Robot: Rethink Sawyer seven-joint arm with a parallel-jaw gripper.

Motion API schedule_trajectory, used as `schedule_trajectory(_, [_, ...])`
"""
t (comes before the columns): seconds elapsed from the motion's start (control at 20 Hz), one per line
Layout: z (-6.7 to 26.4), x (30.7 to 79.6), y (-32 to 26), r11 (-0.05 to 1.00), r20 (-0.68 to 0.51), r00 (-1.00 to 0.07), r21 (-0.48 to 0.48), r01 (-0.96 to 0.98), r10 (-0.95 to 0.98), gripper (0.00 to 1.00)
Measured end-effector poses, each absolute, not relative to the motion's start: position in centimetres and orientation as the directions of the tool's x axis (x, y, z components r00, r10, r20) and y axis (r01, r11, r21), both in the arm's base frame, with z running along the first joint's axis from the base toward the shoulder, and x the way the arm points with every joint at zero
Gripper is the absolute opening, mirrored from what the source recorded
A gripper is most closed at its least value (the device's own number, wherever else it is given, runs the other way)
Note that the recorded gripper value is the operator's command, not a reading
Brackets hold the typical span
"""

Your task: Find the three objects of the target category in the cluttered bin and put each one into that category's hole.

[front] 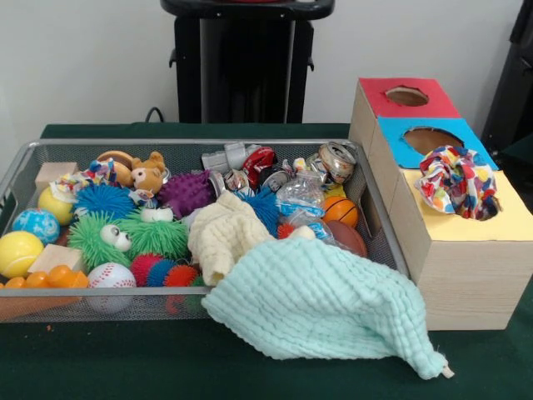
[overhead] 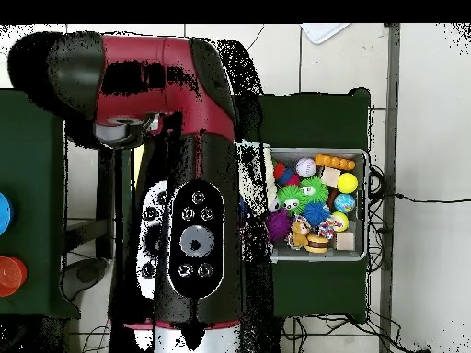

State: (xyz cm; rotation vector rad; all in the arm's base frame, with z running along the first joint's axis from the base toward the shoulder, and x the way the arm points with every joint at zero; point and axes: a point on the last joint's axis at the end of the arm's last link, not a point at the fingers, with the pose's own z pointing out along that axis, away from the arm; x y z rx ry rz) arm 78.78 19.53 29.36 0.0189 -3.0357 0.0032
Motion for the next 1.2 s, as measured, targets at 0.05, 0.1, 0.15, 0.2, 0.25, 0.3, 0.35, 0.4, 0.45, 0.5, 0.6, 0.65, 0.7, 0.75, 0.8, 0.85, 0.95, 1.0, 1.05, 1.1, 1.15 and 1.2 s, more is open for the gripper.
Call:
schedule_trajectory(0.05, [29.2,78.8,18.9,1.000,0.090,-0.996,-0.002,-0.003,-0.003,1.00])
schedule_trajectory(0.1, [29.0,78.8,18.4,1.000,0.078,-0.997,-0.003,0.003,0.004,1.00])
schedule_trajectory(0.15, [28.6,78.8,17.8,1.000,0.065,-0.998,-0.005,0.013,0.013,1.00])
schedule_trajectory(0.2, [27.7,78.7,16.5,1.000,0.045,-0.999,-0.008,0.030,0.031,1.00])
schedule_trajectory(0.25, [27.6,78.7,16.3,0.999,0.043,-0.999,-0.009,0.032,0.033,1.00])
schedule_trajectory(0.3, [27.5,78.7,16.1,0.999,0.041,-0.999,-0.010,0.035,0.035,1.00])
schedule_trajectory(0.35, [26.6,78.4,14.8,0.999,0.038,-0.998,-0.017,0.050,0.051,1.00])
schedule_trajectory(0.4, [26.3,78.3,14.2,0.998,0.039,-0.998,-0.021,0.056,0.057,1.00])
schedule_trajectory(0.45, [26.0,78.2,13.7,0.998,0.042,-0.997,-0.025,0.061,0.062,1.00])
schedule_trajectory(0.5, [25.7,78.1,13.1,0.997,0.046,-0.997,-0.030,0.066,0.068,1.00])
schedule_trajectory(0.6, [25.2,77.8,11.5,0.996,0.058,-0.995,-0.042,0.079,0.081,1.00])
schedule_trajectory(0.65, [24.9,77.6,9.7,0.994,0.067,-0.993,-0.057,0.093,0.097,1.00])
schedule_trajectory(0.7, [24.8,77.5,8.9,0.993,0.069,-0.992,-0.062,0.099,0.103,1.00])
schedule_trajectory(0.75, [24.7,77.4,7.7,0.992,0.072,-0.991,-0.071,0.108,0.114,1.00])
schedule_trajectory(0.8, [24.6,77.3,6.6,0.990,0.076,-0.989,-0.077,0.119,0.124,1.00])
schedule_trajectory(0.85, [24.4,77.2,5.5,0.988,0.080,-0.988,-0.082,0.129,0.135,1.00])
schedule_trajectory(0.95, [24.3,76.9,4.4,0.986,0.086,-0.985,-0.085,0.140,0.147,1.00])
schedule_trajectory(1.0, [24.1,76.6,3.2,0.984,0.096,-0.982,-0.086,0.153,0.161,1.00])
schedule_trajectory(1.05, [24.0,76.2,2.3,0.983,0.105,-0.980,-0.085,0.163,0.172,1.00])
schedule_trajectory(1.1, [23.8,75.9,1.8,0.982,0.112,-0.977,-0.082,0.171,0.179,1.00])
schedule_trajectory(1.15, [23.7,75.6,1.3,0.981,0.120,-0.975,-0.079,0.178,0.187,1.00])
schedule_trajectory(1.2, [23.6,75.3,1.1,0.980,0.125,-0.974,-0.076,0.182,0.190,1.00])
